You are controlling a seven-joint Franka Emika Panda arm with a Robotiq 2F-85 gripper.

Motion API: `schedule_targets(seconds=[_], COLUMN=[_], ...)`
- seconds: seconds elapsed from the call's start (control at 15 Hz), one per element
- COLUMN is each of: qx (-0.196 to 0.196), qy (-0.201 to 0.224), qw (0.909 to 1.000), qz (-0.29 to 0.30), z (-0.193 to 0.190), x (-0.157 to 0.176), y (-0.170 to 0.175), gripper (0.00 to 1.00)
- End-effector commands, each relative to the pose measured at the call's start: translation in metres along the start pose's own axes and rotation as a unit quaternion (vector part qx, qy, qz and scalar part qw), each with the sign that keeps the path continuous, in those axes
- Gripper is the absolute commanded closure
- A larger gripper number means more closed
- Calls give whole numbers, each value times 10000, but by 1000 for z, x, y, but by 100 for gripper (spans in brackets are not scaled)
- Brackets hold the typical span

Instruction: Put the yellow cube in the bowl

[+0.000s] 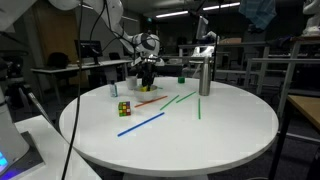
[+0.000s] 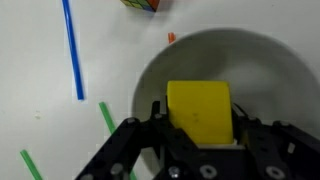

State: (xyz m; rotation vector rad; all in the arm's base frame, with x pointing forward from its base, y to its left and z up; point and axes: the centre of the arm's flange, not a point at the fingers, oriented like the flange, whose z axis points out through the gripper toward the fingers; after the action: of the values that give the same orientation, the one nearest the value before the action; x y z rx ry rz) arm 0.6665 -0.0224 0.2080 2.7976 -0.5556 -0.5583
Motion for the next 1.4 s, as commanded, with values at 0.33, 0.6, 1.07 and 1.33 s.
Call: schedule_targets(seconds=[0.33,0.6,1.07,1.33], qx=[116,133,70,120], qy=[-187,-204,-300,-120], qw=[9997,9997,9994,9997], qz=[40,73,161,171], z=[-10,-12,-30,-54], x=[10,6,-23,-46], y=[4,5,18,26], gripper=[4,0,0,0])
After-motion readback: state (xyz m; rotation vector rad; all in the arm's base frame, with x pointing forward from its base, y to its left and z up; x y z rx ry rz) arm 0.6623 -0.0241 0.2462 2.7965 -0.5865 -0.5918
